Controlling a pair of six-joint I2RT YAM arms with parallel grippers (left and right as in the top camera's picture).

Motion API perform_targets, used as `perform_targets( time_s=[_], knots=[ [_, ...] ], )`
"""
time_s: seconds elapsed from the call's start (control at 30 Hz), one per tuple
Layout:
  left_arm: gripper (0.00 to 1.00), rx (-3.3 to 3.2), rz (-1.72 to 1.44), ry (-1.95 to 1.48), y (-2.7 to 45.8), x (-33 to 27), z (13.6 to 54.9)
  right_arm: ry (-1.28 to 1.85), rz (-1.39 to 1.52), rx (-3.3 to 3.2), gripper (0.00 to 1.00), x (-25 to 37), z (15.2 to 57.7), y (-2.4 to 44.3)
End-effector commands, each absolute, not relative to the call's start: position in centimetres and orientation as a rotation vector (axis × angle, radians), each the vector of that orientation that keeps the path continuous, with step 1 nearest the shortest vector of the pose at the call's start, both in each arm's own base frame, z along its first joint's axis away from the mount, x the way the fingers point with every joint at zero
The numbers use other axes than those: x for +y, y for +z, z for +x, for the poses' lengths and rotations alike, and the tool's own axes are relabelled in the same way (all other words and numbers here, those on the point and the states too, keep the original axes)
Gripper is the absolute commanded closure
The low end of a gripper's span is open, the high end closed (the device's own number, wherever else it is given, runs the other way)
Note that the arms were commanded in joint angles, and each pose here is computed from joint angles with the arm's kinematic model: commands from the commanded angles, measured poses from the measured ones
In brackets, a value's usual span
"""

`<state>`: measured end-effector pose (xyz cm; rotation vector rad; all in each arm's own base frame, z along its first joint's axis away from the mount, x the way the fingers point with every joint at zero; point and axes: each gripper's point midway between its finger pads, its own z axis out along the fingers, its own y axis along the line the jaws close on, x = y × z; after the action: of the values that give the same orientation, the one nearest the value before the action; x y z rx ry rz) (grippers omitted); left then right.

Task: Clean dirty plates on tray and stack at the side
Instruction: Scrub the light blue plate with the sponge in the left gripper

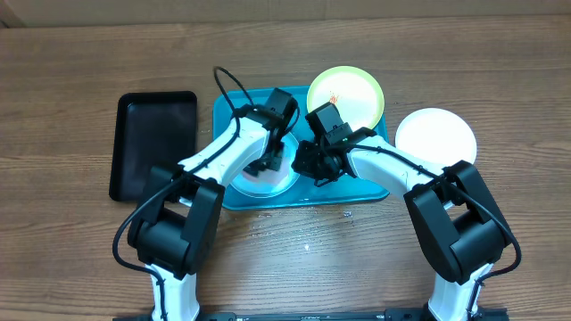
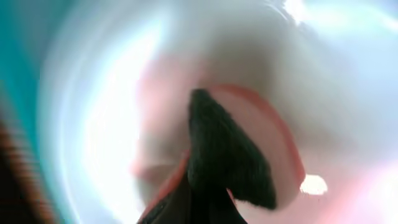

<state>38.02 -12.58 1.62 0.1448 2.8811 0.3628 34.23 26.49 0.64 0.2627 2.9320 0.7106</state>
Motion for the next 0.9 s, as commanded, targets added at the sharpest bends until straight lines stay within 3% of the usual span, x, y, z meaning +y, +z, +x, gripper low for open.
perform_targets(
  time_s=[0.0, 0.23, 0.4, 0.5, 0.63, 0.73, 0.87],
  knots=[
    [0.96, 2.72, -0.078, 0.572, 1.9, -9.3, 40.3, 0.694, 0.26, 2.955, 0.96, 26.3, 34.0, -0.1],
    [0.96, 2.746, 0.029, 0.098, 1.0, -15.6, 42.4, 0.693, 0.259, 2.955, 0.96, 26.3, 34.0, -0.1],
    [0.96, 2.809, 0.543, -0.593, 1.5, -24.1, 38.0, 0.691, 0.233, 2.953, 0.96, 26.3, 34.0, -0.1],
    [0.96, 2.819, 0.703, -0.795, 2.0, -25.5, 35.2, 0.692, 0.232, 2.953, 0.96, 26.3, 34.0, -0.1],
    [0.96, 2.945, 0.703, -0.642, 0.8, -23.0, 33.6, 0.692, 0.232, 2.952, 0.96, 26.3, 34.0, -0.1],
    [0.96, 3.032, 0.646, -0.323, -0.3, -19.3, 33.8, 0.691, 0.232, 2.953, 0.96, 26.3, 34.0, -0.1],
    [0.96, 3.04, 0.304, 0.252, -0.5, -12.7, 35.5, 0.69, 0.232, 2.953, 0.96, 26.3, 34.0, -0.1]
  ],
)
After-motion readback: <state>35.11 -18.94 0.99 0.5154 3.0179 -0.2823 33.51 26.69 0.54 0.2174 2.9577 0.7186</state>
